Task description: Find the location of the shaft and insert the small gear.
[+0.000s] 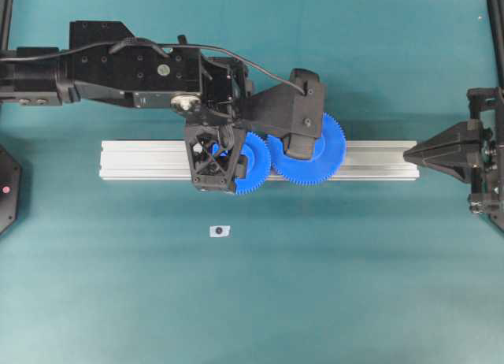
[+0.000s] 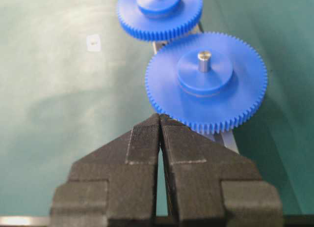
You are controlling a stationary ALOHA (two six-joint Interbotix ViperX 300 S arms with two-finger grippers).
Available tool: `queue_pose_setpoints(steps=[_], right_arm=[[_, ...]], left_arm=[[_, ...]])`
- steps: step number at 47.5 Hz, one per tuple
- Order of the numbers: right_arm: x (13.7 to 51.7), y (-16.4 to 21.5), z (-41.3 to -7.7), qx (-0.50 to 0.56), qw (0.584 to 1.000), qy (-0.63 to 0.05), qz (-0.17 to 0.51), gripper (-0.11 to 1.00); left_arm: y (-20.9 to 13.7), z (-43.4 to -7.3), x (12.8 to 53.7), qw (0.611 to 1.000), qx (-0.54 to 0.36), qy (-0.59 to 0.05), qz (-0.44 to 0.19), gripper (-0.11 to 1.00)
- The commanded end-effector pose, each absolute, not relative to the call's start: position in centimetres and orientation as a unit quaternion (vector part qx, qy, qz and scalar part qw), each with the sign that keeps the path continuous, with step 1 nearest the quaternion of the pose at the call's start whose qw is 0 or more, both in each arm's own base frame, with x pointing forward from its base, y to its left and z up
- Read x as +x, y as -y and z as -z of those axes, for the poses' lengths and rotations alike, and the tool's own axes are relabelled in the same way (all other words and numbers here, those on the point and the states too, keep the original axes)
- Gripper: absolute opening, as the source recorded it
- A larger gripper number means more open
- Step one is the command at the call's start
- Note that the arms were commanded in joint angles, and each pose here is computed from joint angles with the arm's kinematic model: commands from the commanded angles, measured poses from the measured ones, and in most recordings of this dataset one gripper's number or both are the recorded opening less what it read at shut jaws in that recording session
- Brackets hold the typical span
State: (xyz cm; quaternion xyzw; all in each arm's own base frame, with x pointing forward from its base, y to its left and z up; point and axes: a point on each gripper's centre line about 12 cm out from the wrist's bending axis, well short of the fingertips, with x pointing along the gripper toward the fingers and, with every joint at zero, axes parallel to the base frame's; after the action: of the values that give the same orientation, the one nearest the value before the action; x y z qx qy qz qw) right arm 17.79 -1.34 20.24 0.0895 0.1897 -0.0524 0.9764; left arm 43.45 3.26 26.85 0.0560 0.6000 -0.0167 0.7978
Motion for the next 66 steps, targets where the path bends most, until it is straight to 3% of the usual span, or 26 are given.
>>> queue_pose_setpoints(steps=[1,66], right_arm=[[18.01,1.41,-20.61,0.096,0.977,-0.182,0.055,0.02],[17.96,1.41,-20.46,0.096,0.977,-0.183,0.055,0.02]], left_arm=[[-3.23,-28.83,43.53,0.815,0.059,-0.577,0.013,0.76],[-3.24,-28.56,43.76,0.813,0.053,-0.579,0.009,0.76]])
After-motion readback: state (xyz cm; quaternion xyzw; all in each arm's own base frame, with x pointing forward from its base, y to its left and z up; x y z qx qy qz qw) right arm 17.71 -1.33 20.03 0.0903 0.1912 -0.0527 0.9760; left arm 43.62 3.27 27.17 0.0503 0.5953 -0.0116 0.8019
